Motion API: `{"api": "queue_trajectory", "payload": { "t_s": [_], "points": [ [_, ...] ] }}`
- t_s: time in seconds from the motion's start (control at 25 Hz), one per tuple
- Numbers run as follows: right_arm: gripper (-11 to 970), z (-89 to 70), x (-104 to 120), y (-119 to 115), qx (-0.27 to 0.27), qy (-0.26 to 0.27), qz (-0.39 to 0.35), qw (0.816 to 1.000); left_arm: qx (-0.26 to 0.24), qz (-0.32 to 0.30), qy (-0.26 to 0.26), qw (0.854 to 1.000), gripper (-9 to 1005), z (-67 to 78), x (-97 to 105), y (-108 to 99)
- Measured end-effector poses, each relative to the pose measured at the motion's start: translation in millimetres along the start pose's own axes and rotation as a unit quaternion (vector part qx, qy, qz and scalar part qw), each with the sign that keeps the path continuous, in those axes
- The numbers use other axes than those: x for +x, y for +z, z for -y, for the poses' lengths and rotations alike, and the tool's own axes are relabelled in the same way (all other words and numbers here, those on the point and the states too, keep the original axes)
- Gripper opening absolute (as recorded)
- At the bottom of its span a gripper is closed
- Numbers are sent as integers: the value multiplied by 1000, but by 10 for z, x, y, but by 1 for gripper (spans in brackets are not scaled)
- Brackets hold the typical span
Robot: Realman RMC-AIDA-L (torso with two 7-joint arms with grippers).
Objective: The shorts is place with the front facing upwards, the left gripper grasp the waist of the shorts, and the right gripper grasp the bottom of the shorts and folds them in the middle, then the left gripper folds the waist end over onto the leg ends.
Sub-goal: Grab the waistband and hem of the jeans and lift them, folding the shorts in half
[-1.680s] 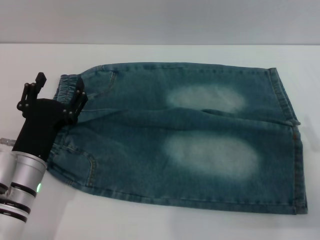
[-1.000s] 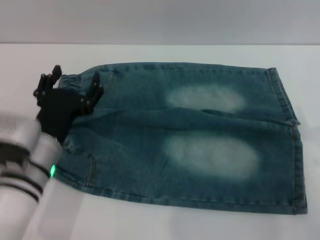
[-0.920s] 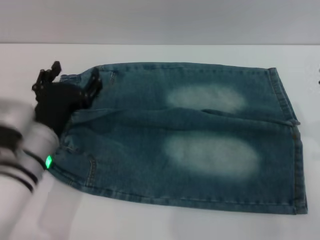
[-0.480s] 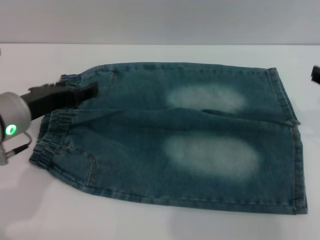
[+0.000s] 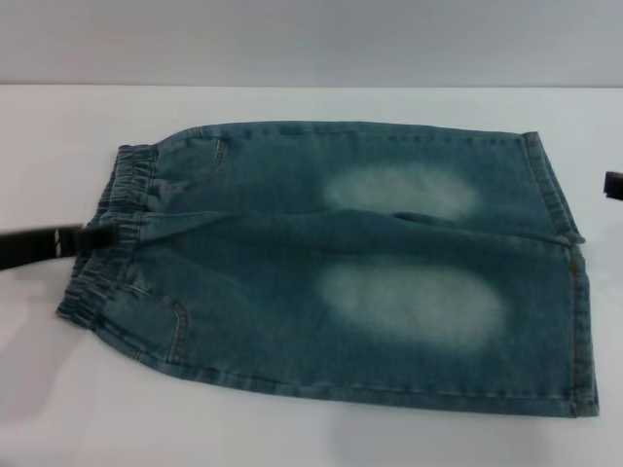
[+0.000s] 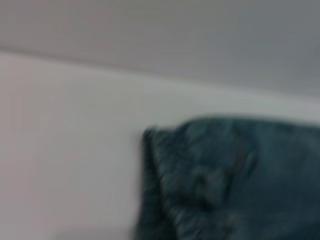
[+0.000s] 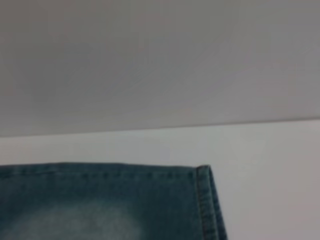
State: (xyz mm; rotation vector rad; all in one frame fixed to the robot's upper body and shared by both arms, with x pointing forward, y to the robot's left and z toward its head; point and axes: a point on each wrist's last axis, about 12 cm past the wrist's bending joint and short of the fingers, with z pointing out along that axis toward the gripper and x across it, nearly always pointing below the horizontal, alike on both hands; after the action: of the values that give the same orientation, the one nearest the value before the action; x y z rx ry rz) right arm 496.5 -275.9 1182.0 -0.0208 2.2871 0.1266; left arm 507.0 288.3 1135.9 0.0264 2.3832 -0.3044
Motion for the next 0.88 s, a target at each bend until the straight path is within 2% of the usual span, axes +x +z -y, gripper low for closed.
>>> {"api": "queue_trajectory", "payload": {
  "t_s": [0.12, 0.24, 0.48, 0.88],
  "points": [
    [738, -12, 34, 21, -9, 4, -9, 1000, -22, -41, 19, 999, 841, 8, 16, 12],
    [738, -24, 68, 34, -12, 4, -16, 1000, -19, -64, 32, 997, 841, 62, 40, 39],
    [738, 8, 150, 46, -8, 9, -20, 1000, -33, -76, 30, 996, 841, 42, 81, 43],
    [737, -77, 174, 137, -22, -5, -26, 999, -56, -96, 31, 993, 804, 18, 89, 142]
  ]
}}
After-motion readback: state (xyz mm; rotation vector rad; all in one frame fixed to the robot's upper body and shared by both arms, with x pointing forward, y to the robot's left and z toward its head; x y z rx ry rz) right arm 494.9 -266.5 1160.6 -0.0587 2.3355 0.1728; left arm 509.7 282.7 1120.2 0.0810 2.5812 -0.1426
